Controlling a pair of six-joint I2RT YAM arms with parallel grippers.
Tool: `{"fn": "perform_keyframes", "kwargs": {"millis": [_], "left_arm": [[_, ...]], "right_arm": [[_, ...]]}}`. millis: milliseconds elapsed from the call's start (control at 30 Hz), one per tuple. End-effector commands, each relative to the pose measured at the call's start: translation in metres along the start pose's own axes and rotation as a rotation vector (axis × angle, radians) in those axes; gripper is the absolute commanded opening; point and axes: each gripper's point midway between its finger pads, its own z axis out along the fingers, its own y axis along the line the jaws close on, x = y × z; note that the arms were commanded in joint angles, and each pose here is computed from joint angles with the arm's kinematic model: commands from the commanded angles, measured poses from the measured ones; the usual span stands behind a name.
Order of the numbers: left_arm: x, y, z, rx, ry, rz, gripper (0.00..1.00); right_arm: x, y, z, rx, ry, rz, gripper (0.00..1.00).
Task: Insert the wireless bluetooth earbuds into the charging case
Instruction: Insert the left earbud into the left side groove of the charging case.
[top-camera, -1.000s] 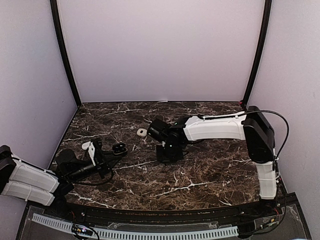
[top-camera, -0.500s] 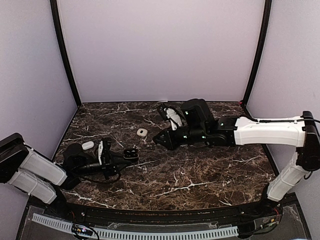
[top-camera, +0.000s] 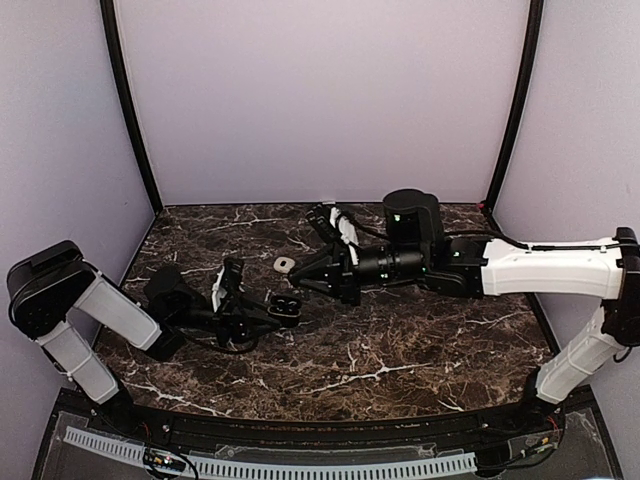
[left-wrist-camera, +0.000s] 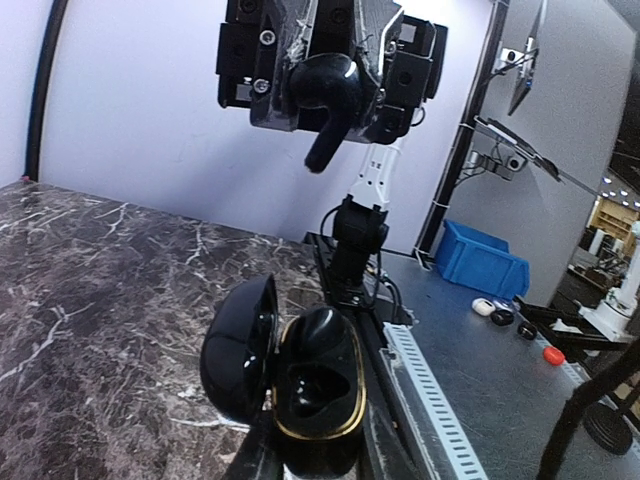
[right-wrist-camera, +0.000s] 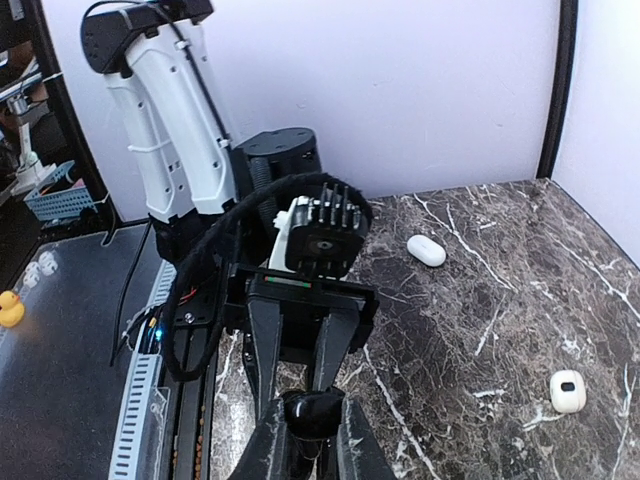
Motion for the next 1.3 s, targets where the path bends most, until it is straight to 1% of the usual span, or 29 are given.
{"fn": "perform_keyframes", "kwargs": {"millis": [0, 100, 267, 367, 433, 500, 567, 667, 700, 767, 833, 900, 933, 1067, 1267], "left_arm": [[-0.011, -0.021, 0.009, 0.145, 0.007, 0.045, 0.13], [-0.014, -0.018, 0.016, 0.153, 0.017, 0.066, 0.13], [-0.016, -0.002, 0.027, 0.088, 0.036, 0.105, 0.13], [-0.014, 0.005, 0.034, 0.071, 0.068, 0.123, 0.13], [-0.012, 0.009, 0.038, 0.058, 0.088, 0.139, 0.13], [-0.013, 0.013, 0.042, 0.035, 0.096, 0.167, 0.13], [-0.015, 0.015, 0.044, 0.005, 0.101, 0.214, 0.13], [-0.015, 0.016, 0.047, -0.052, 0.109, 0.309, 0.13], [-0.015, 0.021, 0.048, -0.097, 0.114, 0.339, 0.13], [-0.015, 0.026, 0.048, -0.148, 0.118, 0.370, 0.13], [-0.019, 0.030, 0.046, -0.195, 0.095, 0.388, 0.13], [-0.026, 0.034, 0.042, -0.243, 0.057, 0.401, 0.13], [-0.030, 0.038, 0.039, -0.281, 0.036, 0.401, 0.13], [-0.043, 0.047, 0.035, -0.372, -0.036, 0.396, 0.13], [-0.048, 0.050, 0.039, -0.415, -0.080, 0.408, 0.13]], "right_arm": [[-0.017, 0.026, -0.016, -0.098, -0.094, -0.204, 0.00], [-0.010, 0.031, -0.022, -0.101, -0.130, -0.274, 0.00], [-0.008, 0.032, -0.032, -0.066, -0.176, -0.333, 0.00], [-0.002, 0.026, -0.030, -0.038, -0.163, -0.344, 0.00], [0.001, 0.027, -0.028, -0.051, -0.151, -0.365, 0.00], [0.005, 0.031, -0.027, -0.075, -0.145, -0.397, 0.00], [0.008, 0.026, -0.024, -0.053, -0.135, -0.400, 0.00], [0.012, 0.013, -0.023, 0.017, -0.114, -0.386, 0.00], [0.013, 0.009, -0.023, 0.042, -0.110, -0.378, 0.00], [0.015, 0.005, -0.025, 0.068, -0.114, -0.350, 0.00], [0.016, 0.004, -0.028, 0.083, -0.137, -0.320, 0.00], [0.018, -0.001, -0.034, 0.133, -0.172, -0.264, 0.00], [0.016, -0.009, -0.037, 0.195, -0.191, -0.238, 0.00], [0.008, -0.017, -0.049, 0.340, -0.271, -0.172, 0.00], [0.001, -0.019, -0.049, 0.438, -0.347, -0.135, 0.00]]}}
